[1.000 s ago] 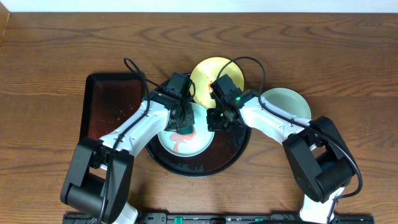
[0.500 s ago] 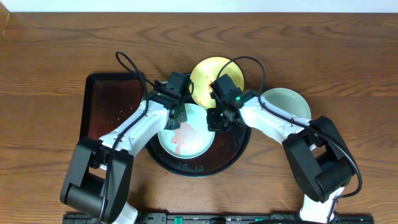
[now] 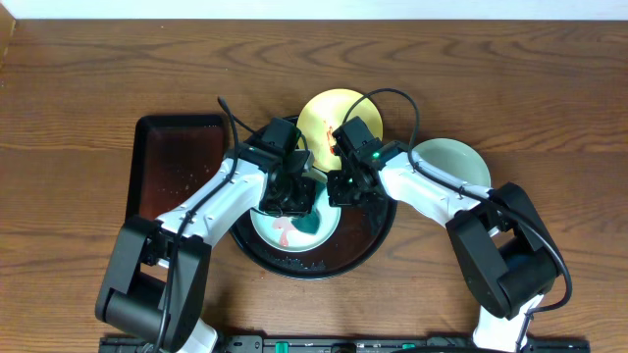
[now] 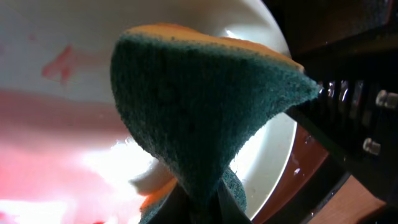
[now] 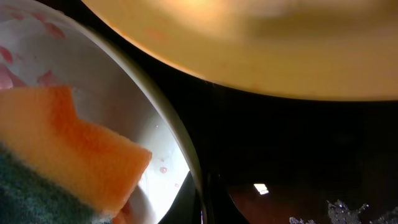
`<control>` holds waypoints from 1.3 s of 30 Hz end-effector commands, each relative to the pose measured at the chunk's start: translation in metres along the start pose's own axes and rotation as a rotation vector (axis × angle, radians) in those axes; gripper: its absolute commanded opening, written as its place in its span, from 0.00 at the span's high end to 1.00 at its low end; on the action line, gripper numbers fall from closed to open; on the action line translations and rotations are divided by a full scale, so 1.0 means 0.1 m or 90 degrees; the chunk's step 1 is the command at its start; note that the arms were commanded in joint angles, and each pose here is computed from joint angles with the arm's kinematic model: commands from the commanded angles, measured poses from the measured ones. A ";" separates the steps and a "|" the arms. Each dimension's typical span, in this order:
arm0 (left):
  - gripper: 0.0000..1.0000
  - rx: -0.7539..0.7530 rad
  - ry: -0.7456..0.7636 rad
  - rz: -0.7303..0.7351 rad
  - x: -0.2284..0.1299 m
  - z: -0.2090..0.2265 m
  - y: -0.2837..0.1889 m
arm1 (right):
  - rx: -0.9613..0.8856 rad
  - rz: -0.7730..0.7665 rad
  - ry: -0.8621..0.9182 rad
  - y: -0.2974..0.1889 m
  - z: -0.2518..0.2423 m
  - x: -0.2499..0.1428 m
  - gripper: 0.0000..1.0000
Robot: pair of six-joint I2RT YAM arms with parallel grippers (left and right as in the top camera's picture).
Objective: Clean dirty plates on tray and stack at the side
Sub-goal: 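Scrub the pale green plate with the sponge while the right gripper steadies it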
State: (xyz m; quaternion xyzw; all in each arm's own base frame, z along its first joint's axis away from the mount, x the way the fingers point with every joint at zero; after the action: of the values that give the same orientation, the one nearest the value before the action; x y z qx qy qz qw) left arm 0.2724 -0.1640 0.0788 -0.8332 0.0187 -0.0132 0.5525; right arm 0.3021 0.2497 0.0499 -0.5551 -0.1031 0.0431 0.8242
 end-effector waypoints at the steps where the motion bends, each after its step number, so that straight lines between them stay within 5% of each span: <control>1: 0.93 0.100 -0.052 -0.014 -0.01 0.22 0.01 | -0.004 -0.003 0.003 0.02 0.01 0.03 0.99; 6: 0.93 0.346 -0.227 -0.082 -0.09 0.71 -0.17 | -0.003 -0.004 0.003 0.02 0.01 0.04 0.99; 11: 0.93 0.363 -0.242 -0.089 -0.10 0.74 -0.19 | -0.004 -0.003 0.003 0.02 0.01 0.03 0.99; 14: 0.93 0.318 -0.223 -0.073 -0.08 0.66 -0.14 | -0.004 -0.003 0.003 0.02 0.01 0.03 0.99; 21: 0.92 -0.001 0.028 0.014 -0.04 0.02 0.02 | -0.004 -0.003 0.003 0.02 0.01 0.03 0.99; 25: 0.92 -0.005 0.040 -0.014 0.04 0.00 0.02 | -0.004 -0.003 0.003 0.02 0.01 0.03 0.99; 33: 0.93 0.190 0.023 -0.115 0.26 0.36 -0.05 | -0.006 0.000 0.000 0.02 0.00 0.02 0.99; 39: 0.93 0.351 -0.138 -0.188 0.26 0.68 -0.21 | -0.007 0.003 0.000 0.02 0.00 0.02 0.99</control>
State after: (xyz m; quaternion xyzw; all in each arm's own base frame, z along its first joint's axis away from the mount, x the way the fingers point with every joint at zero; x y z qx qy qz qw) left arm 0.2987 -0.1295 0.0718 -0.7336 -0.0779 -0.0478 0.6734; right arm 0.3007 0.2519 0.0499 -0.5495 -0.1009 0.0474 0.8280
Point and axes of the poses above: each gripper's point midway between its finger pads, its own y axis out along the fingers, its own z axis along the line the jaws close on, x = y × z, the point moved 5 cm from there along -y, back along the fingers, and after that the axes turned 6 degrees about -y, right-handed, at the moved point
